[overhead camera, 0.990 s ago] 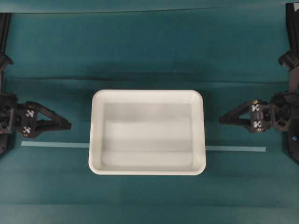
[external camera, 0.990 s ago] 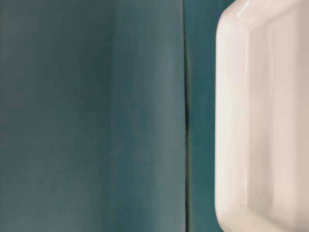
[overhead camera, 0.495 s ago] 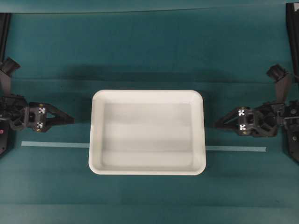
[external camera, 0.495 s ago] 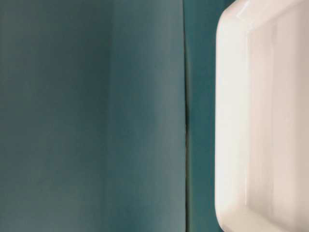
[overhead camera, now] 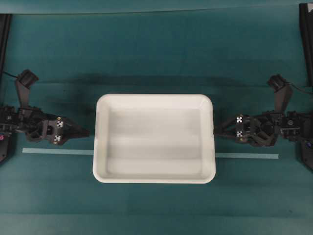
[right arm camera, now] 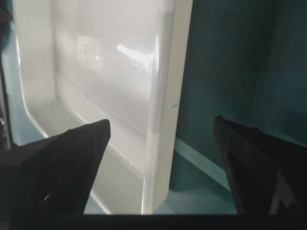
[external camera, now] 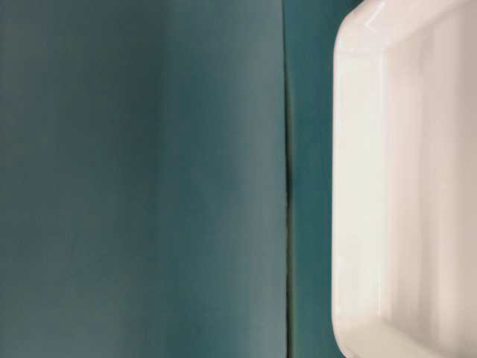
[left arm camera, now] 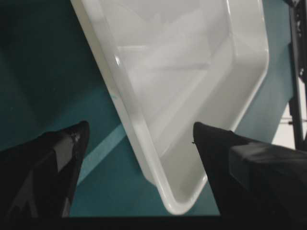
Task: Lift the white case with both hands.
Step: 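Close left and right grippers on the tray's left and right rims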
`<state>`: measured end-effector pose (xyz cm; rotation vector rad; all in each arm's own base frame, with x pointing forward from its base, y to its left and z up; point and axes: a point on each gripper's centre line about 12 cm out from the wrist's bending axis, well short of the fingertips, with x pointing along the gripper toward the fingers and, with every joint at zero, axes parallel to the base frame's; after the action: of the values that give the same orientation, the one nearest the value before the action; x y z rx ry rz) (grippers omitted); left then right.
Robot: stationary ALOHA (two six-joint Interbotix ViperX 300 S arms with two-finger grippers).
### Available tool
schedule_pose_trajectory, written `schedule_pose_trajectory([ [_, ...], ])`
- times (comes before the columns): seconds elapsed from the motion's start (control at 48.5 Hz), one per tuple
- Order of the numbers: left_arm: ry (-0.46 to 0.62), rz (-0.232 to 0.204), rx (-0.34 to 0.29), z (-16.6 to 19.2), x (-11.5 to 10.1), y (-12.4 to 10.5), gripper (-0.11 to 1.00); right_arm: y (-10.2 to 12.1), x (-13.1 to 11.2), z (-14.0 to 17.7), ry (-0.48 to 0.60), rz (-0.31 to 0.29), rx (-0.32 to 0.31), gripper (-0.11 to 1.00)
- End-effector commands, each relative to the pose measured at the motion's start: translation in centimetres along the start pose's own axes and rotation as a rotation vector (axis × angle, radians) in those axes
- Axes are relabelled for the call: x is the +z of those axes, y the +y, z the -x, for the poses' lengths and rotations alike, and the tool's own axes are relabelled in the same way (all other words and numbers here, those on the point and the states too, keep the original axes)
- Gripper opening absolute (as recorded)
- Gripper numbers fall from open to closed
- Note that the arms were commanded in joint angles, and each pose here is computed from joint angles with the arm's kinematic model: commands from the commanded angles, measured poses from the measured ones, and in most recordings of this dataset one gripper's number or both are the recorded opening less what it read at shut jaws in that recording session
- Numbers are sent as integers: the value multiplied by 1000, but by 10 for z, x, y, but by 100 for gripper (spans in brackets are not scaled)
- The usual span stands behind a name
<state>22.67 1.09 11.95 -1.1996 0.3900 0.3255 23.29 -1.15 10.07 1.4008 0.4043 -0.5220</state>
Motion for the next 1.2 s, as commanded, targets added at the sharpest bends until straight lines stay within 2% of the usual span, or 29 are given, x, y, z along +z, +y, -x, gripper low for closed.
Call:
schedule_pose_trajectory([
  [0.0,0,-3,-2,-9,0,0,94,0,0,-7,-6,1,-4,92],
  [0.248,5,-2,14,-18,0,2,94,3,7,-17,-40,-14,10,92],
  [0.619,5,-3,36,-39,2,2,94,5,7,-27,-41,-14,-1,92],
  [0.804,-1,-4,10,-44,3,-2,93,6,7,-29,-41,-14,-2,92],
  [1.176,-1,-3,9,-43,3,-1,91,7,7,-30,-38,-30,-3,89],
])
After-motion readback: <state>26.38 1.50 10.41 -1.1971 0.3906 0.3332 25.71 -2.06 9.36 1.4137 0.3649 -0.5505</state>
